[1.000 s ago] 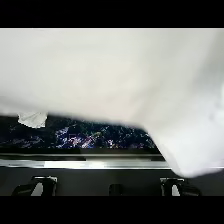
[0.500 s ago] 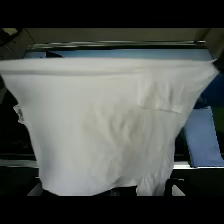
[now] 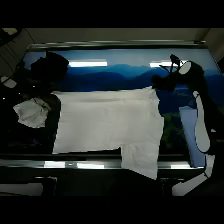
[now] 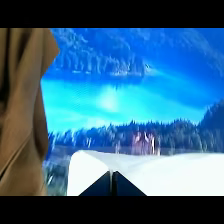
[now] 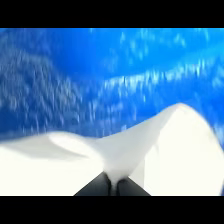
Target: Fold the shirts.
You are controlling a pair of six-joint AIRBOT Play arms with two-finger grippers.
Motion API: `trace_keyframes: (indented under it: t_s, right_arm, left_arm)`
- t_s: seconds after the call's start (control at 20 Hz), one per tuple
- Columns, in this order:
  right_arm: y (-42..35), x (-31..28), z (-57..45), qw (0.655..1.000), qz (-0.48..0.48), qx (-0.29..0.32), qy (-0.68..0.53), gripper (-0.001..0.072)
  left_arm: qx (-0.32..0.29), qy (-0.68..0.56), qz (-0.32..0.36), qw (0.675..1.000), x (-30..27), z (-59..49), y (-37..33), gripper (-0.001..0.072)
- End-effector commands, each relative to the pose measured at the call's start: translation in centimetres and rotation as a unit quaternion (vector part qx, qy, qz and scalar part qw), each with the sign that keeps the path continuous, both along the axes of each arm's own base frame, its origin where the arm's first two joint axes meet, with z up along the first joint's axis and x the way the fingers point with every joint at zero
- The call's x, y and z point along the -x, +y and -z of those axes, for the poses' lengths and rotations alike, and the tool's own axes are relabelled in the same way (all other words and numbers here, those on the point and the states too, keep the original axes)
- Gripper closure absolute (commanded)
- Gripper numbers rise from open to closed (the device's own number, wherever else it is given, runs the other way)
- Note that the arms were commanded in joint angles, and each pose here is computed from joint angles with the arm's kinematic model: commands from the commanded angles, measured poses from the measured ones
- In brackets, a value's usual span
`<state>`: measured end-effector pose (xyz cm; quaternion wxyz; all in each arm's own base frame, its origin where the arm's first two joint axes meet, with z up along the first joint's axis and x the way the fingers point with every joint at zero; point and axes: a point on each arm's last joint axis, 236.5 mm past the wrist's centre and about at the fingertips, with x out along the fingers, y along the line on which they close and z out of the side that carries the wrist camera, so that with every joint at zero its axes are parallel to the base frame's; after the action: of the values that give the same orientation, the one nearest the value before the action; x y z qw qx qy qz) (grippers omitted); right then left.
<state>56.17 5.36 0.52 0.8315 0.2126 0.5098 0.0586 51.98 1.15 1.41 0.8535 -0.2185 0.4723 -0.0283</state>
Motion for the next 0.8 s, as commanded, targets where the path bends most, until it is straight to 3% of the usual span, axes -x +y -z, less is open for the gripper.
trace_keyframes:
  t_s: [0.0, 0.15, 0.25, 0.55, 0.75]
  right_arm:
    - [-2.1, -5.8, 0.6, 0.992, 0.084, -0.022, -0.093, 0.066]
    - [-5.3, -6.6, -0.5, 0.986, 0.124, -0.028, -0.108, 0.0661]
    - [-5.1, -4.5, 1.6, 0.993, 0.107, -0.029, -0.05, 0.0661]
    - [-4.1, 3.0, 2.1, 0.996, 0.015, -0.006, 0.083, 0.0661]
    - [-3.6, 11.8, 3.6, 0.968, -0.042, 0.016, 0.247, 0.0661]
  left_arm:
    - [0.019, -0.023, -0.021, 0.999, -5.2, 3.4, -0.3, 0.0682]
    - [0.025, -0.046, -0.038, 0.998, -7.0, 2.9, 0.5, 0.0682]
    - [0.033, -0.014, -0.027, 0.999, -6.1, 4.6, 0.0, 0.0682]
    - [0.041, 0.084, 0.077, 0.993, -0.4, 5.8, -1.3, 0.0682]
    - [0.085, 0.215, 0.136, 0.963, 6.9, 6.9, -2.1, 0.0682]
